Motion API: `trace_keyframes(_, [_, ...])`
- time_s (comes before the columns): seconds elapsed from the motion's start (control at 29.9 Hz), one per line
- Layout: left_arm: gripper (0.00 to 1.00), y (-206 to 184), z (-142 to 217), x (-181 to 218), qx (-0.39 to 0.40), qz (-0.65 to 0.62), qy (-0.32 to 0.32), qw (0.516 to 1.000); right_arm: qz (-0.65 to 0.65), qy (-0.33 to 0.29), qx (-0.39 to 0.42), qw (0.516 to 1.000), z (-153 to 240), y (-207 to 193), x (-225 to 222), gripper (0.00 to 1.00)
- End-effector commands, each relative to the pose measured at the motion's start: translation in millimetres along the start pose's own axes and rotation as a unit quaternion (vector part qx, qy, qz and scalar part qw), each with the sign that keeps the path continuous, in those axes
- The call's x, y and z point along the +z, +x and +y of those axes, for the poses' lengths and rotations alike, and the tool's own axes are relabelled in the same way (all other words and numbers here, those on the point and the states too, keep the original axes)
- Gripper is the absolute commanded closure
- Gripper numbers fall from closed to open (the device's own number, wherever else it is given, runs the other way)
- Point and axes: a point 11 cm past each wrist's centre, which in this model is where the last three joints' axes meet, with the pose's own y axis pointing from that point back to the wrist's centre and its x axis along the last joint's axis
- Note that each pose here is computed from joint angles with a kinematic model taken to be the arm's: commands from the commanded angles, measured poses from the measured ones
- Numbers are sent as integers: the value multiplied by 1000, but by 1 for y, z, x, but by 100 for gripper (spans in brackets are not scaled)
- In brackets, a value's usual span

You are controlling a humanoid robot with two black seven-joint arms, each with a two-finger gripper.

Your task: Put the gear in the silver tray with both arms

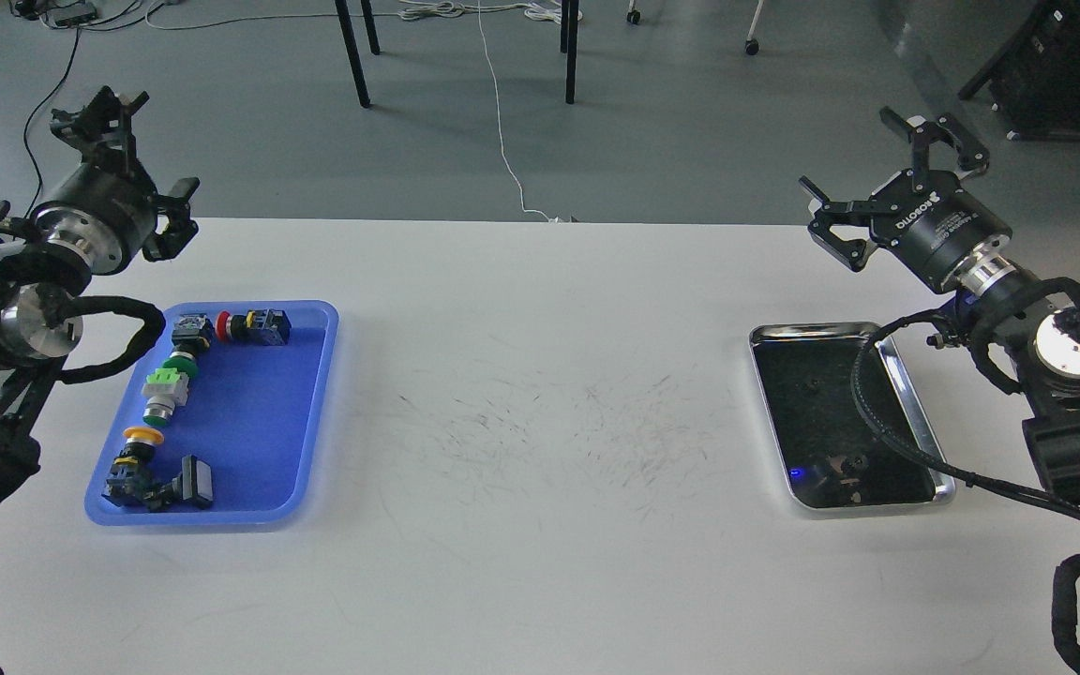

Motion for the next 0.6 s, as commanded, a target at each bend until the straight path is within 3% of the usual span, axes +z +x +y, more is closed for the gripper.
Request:
trace_keyframes(0.0, [2,-12,-5,-9,-7,28,0,1000,-8,6,15,1000,8,12,1,1])
trace_keyframes(0.23, [2,-13,-6,-10,-11,124,-17,992,-7,11,12,1000,8,10,1,1])
trace_keyframes(0.57, [2,-29,-7,-28,-20,156,-21,987,-14,6,21,1000,14,19,10,1])
